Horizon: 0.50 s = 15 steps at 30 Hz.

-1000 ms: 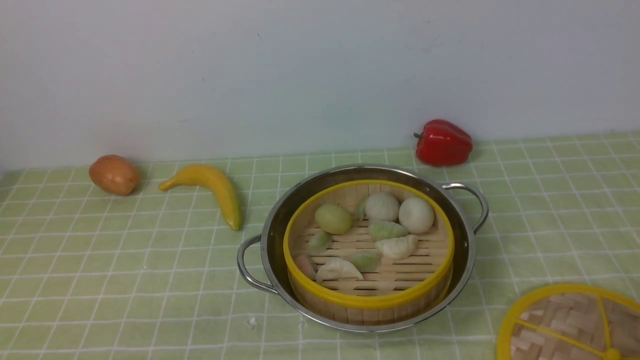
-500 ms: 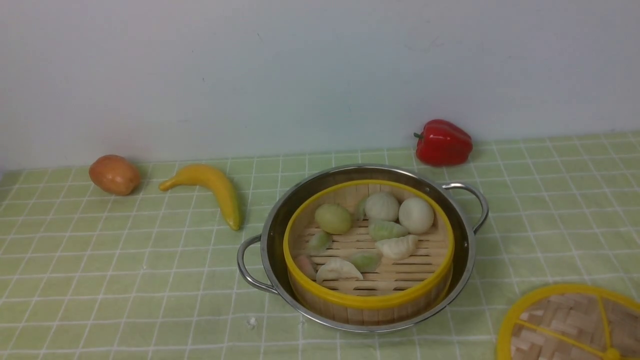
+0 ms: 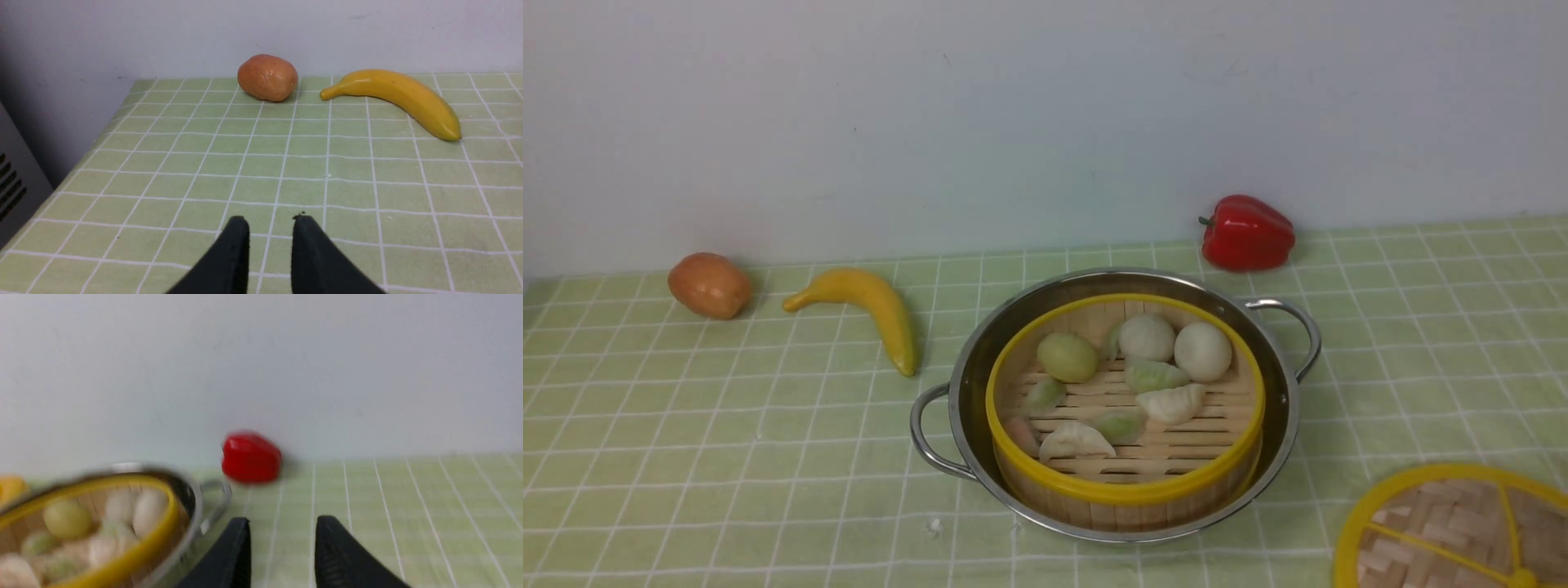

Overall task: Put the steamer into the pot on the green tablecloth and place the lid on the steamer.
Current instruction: 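Move the gripper down to the bamboo steamer lid and grasp its center knob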

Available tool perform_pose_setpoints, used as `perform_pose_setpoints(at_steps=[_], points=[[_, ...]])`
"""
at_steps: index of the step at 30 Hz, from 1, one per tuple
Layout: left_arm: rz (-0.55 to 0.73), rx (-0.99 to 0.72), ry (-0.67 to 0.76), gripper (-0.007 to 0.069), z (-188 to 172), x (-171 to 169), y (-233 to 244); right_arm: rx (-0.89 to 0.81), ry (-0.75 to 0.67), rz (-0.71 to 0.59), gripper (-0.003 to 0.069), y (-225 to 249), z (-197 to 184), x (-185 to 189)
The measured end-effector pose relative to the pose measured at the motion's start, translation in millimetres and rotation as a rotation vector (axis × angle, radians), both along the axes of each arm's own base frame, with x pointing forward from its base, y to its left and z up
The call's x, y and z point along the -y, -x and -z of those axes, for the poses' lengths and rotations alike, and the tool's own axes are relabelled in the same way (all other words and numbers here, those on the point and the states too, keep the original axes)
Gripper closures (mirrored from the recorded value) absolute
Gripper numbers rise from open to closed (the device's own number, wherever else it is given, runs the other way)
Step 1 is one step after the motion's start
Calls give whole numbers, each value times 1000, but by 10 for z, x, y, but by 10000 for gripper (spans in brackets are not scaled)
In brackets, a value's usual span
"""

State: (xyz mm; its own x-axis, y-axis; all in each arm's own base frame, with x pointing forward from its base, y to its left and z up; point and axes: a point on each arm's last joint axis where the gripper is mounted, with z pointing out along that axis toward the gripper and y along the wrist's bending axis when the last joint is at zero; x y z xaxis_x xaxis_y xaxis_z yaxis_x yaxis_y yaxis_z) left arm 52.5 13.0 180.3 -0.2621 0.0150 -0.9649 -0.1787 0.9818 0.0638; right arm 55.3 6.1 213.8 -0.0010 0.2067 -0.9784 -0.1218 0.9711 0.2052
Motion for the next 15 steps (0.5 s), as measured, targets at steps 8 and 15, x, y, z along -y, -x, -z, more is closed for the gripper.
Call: perform_pose_setpoints(at_steps=[8, 15], points=[[0, 3, 0, 455, -2, 0, 0, 247, -131, -17, 416, 281, -1029, 37], [1, 4, -1, 444, -3, 1, 0, 111, -393, -112, 416, 392, -1232, -11]])
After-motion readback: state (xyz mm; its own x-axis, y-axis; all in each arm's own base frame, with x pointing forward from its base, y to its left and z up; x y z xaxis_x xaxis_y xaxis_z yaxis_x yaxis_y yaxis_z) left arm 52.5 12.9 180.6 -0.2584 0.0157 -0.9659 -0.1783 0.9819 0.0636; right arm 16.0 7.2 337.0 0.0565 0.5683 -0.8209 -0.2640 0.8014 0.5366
